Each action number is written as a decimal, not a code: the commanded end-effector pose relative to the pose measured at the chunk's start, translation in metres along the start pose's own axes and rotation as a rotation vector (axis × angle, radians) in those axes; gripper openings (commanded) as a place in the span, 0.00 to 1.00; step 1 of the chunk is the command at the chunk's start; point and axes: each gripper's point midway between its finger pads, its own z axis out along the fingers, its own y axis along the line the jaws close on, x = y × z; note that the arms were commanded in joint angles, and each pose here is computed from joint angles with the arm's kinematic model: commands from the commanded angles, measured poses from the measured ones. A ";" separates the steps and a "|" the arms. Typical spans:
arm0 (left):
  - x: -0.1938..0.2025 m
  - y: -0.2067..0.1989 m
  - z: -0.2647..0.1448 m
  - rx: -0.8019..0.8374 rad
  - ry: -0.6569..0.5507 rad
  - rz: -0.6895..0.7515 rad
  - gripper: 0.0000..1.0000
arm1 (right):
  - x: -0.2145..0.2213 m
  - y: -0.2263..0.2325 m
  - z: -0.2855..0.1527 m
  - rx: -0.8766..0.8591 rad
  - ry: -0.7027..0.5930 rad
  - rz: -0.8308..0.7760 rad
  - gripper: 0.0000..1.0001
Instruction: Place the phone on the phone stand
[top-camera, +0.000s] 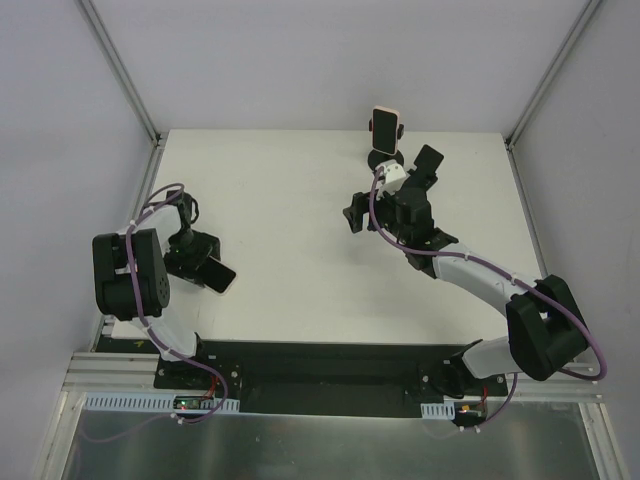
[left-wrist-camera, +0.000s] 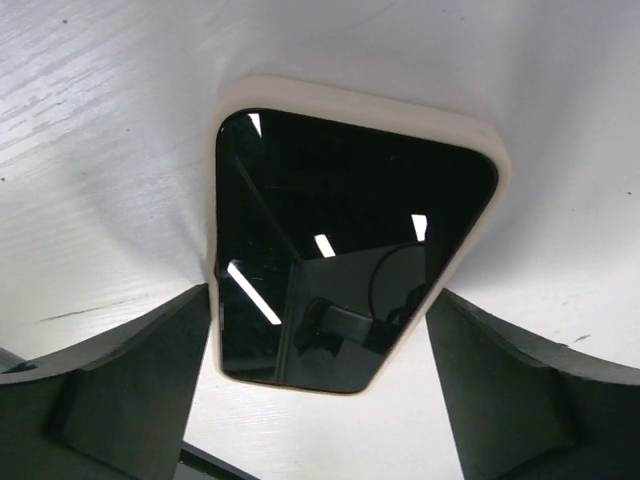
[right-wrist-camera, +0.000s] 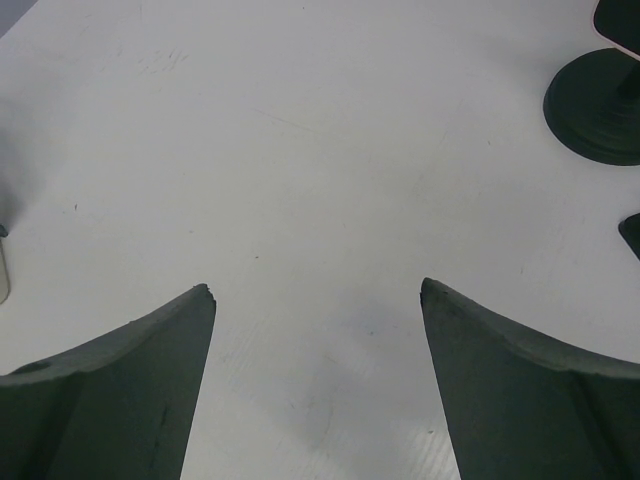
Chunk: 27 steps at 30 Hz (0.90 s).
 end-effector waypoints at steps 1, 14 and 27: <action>-0.003 0.015 0.013 -0.044 -0.045 -0.039 0.75 | -0.016 0.002 0.001 -0.011 -0.051 0.034 0.86; -0.012 -0.028 -0.076 0.349 -0.370 0.311 0.00 | -0.012 0.027 0.013 -0.133 0.019 0.089 0.86; 0.131 -0.111 -0.221 1.037 -0.581 1.254 0.00 | -0.054 0.094 0.011 -0.497 0.017 0.535 0.86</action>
